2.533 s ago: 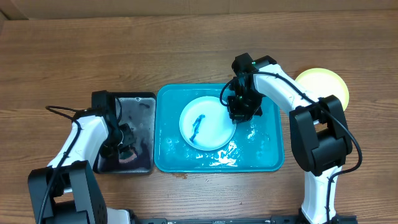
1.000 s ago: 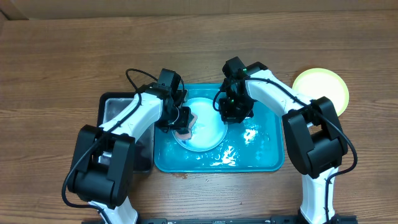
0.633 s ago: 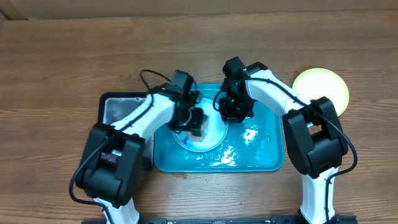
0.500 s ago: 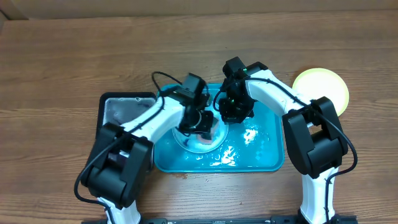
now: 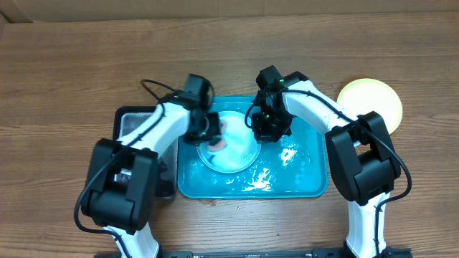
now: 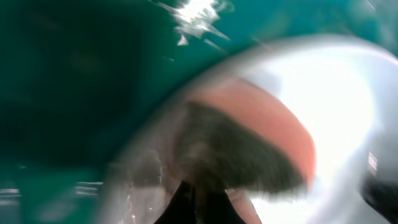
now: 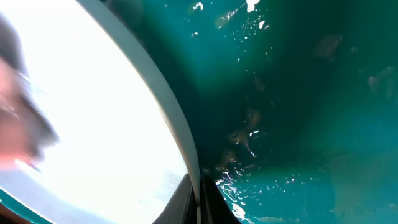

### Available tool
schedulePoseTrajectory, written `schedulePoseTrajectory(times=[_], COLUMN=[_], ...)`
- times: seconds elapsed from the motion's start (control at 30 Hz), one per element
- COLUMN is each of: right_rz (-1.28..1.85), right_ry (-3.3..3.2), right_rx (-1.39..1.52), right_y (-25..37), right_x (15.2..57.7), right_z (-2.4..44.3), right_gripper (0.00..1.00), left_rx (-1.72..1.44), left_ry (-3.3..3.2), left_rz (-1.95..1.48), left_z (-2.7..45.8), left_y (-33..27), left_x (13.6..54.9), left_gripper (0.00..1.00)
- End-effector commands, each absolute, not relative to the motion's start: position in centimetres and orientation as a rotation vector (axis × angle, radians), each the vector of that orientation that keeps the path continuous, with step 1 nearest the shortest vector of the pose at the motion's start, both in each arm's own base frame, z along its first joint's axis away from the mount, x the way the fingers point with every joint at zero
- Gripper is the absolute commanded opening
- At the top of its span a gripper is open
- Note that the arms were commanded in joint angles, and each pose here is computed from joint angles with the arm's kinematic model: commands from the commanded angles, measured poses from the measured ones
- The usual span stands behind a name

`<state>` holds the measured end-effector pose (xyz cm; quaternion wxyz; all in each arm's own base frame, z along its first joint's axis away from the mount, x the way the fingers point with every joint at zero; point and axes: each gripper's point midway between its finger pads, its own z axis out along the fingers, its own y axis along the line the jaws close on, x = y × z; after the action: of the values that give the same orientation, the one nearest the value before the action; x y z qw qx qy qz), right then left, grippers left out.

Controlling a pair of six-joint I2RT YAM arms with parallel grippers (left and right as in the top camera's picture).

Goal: Clean dirty plates on tray and stack at the side
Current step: 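Scrub the white plate with the sponge while right gripper holds its rim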

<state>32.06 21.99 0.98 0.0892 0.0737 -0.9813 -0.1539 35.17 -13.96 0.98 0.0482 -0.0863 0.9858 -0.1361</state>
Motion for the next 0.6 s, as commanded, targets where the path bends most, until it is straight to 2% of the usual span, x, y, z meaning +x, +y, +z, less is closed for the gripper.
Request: schedulePoseTrajectory(times=[0.0,0.17,0.3,0.57], right_rz=[-0.431,-0.431,-0.432,-0.431], right_ry=[-2.915,-2.916,-2.917,-2.915], right_rx=[0.221,0.221,0.221,0.22], right_y=[21.6,21.6,21.6,21.6], right_x=[31.4,31.4,31.5,31.4], right_z=[1.2,1.2,1.2,1.2], right_gripper=[0.04,0.04,0.04,0.04], left_rx=[-0.398,-0.252,-0.021,0.2], left_ry=[2.993,3.009,2.996,2.965], left_rz=[-0.114,-0.176,-0.397,-0.517], left_z=[-0.7,-0.3,1.5,3.9], left_y=[-8.7,-10.3,-15.9,-23.7], left_x=[35.8,35.8,35.9,34.1], left_gripper=[0.04,0.04,0.04,0.04])
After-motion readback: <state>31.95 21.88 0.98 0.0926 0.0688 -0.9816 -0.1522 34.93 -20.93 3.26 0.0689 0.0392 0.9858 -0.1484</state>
